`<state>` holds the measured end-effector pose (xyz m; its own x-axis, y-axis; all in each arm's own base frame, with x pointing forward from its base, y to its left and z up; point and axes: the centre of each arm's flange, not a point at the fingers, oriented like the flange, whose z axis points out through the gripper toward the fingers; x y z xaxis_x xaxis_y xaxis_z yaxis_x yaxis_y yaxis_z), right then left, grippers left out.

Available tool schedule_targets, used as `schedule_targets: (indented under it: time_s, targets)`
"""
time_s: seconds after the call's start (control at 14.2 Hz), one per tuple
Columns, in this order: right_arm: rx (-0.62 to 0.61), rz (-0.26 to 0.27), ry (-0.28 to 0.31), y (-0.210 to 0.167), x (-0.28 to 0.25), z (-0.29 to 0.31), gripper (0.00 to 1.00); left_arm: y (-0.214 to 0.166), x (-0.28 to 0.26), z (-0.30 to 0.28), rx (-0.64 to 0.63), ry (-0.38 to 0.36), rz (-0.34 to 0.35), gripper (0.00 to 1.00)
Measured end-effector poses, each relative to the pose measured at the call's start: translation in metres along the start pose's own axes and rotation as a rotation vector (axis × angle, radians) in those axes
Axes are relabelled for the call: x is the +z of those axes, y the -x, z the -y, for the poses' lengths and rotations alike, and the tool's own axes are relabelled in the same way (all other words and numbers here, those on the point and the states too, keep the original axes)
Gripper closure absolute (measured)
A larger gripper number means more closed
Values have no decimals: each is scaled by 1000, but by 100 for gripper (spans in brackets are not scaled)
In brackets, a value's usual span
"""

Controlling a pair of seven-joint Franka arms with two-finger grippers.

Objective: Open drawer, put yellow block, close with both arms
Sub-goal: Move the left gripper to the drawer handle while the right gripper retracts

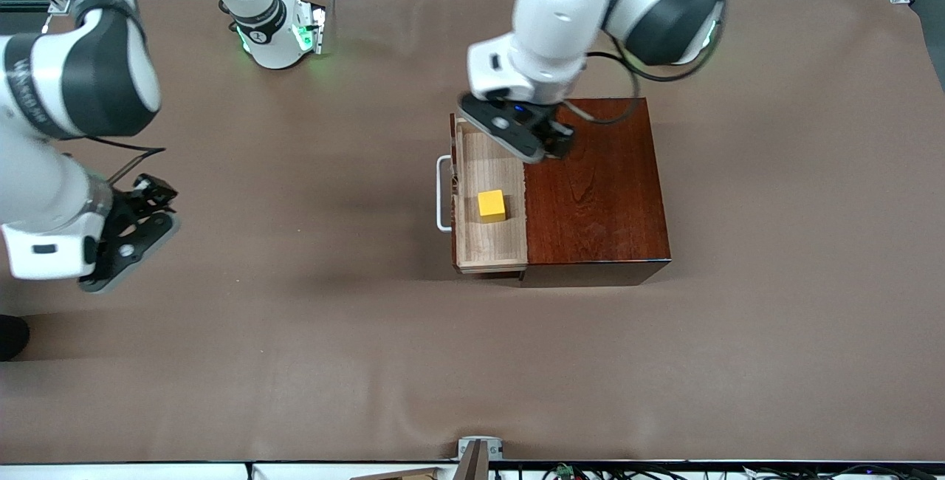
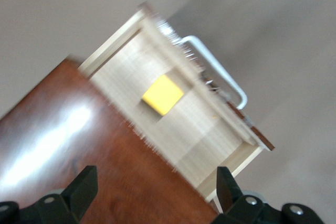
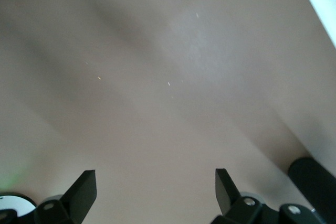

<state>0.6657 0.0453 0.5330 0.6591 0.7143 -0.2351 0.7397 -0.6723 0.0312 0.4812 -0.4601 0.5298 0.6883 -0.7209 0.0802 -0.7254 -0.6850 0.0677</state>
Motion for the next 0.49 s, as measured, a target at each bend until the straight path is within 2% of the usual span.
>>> schedule_targets:
  time_s: [0.21,0.49]
  targets:
    - [68,29,-48,26,37,-42,0,-25,40,-31,249,7,-50,0]
    - [142,83,-138,54,107,-91,0,-70,141,-80,424,22,-142,0]
